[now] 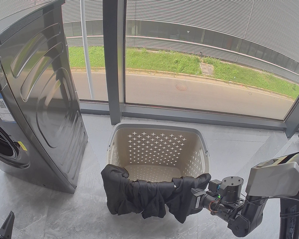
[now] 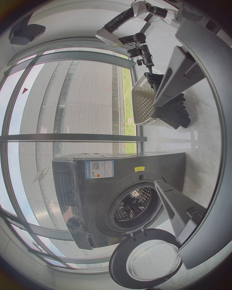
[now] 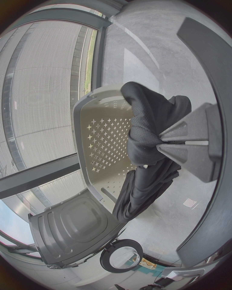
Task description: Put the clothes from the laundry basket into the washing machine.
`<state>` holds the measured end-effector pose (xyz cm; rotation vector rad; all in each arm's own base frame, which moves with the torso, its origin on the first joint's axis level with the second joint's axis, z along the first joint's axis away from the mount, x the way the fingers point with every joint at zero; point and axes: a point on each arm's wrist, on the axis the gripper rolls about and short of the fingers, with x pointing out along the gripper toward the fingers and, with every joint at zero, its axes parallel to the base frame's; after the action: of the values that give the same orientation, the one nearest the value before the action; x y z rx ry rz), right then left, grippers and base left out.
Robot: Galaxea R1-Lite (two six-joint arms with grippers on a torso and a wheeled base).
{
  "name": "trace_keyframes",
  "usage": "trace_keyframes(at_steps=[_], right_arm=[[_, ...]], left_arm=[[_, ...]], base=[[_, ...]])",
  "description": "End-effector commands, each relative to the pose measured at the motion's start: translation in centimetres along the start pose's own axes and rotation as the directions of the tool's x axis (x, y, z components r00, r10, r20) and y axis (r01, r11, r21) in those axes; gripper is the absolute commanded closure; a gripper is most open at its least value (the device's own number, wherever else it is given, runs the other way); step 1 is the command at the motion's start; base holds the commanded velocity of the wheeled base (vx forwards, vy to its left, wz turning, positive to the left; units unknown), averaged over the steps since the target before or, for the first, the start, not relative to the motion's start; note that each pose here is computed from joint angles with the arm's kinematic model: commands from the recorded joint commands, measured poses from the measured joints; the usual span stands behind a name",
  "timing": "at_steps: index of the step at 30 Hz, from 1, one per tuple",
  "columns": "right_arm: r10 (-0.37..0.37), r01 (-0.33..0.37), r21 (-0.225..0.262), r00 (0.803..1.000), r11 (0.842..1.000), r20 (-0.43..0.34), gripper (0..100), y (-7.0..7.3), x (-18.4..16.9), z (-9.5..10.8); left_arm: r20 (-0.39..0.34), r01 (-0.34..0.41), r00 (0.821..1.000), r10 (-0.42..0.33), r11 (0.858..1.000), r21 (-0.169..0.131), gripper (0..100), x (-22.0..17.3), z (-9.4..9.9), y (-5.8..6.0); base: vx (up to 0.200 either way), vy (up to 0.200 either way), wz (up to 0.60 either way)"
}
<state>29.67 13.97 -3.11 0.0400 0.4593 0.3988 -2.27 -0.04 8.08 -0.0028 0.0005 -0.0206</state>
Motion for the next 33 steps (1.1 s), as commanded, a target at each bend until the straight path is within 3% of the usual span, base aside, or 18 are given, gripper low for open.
trace_keyframes(at_steps=[1, 7, 14, 20, 28, 29, 33], right_arm=[[0.028, -0.028, -0.009, 0.999, 1.000, 0.016, 100, 0.9, -0.6, 0.3], [0.100, -0.100, -0.006, 0.995, 0.995, 0.020, 100, 3.0, -2.3, 0.1], [0.123, -0.124, 0.002, 0.991, 0.992, 0.056, 100, 3.9, -3.4, 1.2], [0.121, -0.122, 0.001, 0.991, 0.993, 0.061, 100, 3.8, -4.2, 1.6], [0.043, -0.043, 0.014, 0.998, 0.999, -0.043, 100, 2.2, -2.9, -1.3], [0.043, -0.043, 0.014, 0.998, 0.999, -0.043, 0, 2.2, -2.9, -1.3], [0.037, -0.036, 0.017, 0.998, 0.999, -0.049, 0, 2.0, -2.4, -1.6]], left_arm=[[0.000, -0.001, 1.000, 0.001, 1.000, 0.000, 0, 0.0, -0.5, 0.0], [0.000, -0.001, 1.000, 0.001, 1.000, 0.000, 0, 0.0, -0.5, 0.0], [0.000, 0.001, 1.000, -0.001, 1.000, 0.000, 0, 0.0, -0.5, 0.0], [0.000, -0.001, 1.000, 0.001, 1.000, 0.000, 0, 0.0, -0.5, 0.0], [0.000, 0.001, 1.000, -0.001, 1.000, 0.000, 0, 0.0, -0.5, 0.0], [0.000, 0.001, 1.000, -0.001, 1.000, 0.000, 0, 0.0, -0.5, 0.0], [0.000, -0.001, 1.000, 0.001, 1.000, 0.000, 0, 0.0, -0.5, 0.0]], base=[[0.000, 0.000, 0.00], [0.000, 0.000, 0.00], [0.000, 0.000, 0.00], [0.000, 0.000, 0.00], [0.000, 0.000, 0.00], [0.000, 0.000, 0.00], [0.000, 0.000, 0.00]])
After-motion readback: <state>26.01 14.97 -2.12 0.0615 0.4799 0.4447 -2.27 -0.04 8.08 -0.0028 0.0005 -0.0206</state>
